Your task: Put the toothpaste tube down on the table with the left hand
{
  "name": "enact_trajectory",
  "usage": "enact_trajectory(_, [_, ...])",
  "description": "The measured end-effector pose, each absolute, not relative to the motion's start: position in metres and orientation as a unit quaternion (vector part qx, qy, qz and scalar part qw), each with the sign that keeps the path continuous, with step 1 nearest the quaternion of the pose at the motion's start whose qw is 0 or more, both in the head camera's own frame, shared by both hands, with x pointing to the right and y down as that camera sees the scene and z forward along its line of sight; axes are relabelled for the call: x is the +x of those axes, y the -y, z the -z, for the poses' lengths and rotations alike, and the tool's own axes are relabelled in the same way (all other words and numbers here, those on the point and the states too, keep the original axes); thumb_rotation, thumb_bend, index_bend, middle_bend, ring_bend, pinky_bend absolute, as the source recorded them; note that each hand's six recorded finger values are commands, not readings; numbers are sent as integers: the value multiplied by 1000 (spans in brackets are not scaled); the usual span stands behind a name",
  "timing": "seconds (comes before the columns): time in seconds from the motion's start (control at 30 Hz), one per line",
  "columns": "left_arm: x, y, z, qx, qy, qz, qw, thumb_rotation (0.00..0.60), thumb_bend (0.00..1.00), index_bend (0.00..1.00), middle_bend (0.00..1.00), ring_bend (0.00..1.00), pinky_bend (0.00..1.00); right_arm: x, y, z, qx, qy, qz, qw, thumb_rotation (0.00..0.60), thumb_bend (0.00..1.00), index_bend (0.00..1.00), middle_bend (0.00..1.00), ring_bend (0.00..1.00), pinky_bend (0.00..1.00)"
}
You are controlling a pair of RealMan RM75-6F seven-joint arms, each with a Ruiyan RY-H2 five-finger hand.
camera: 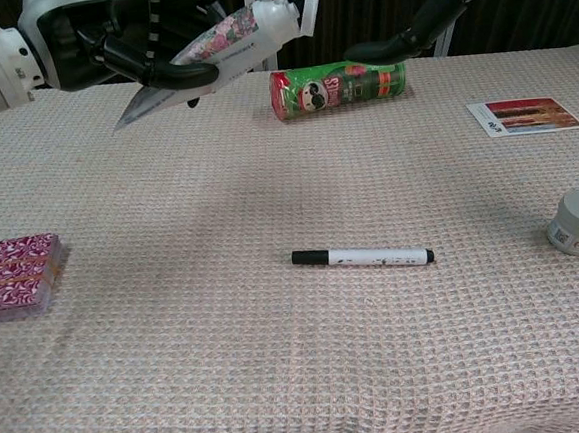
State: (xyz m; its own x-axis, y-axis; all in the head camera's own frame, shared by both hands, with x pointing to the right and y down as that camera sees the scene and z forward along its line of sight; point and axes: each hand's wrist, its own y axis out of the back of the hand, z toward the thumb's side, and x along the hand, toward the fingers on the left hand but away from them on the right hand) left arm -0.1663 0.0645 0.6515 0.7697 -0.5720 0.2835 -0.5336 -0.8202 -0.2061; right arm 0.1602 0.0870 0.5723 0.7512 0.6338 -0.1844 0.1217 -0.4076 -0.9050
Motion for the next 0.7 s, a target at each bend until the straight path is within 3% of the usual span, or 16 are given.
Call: enact_trajectory(0.7, [-169,-60,-646,-943,-305,131,-5,600,705,566,618,513,563,160,-96,-578,-800,246,-248,488,600,245,392,201,45,91])
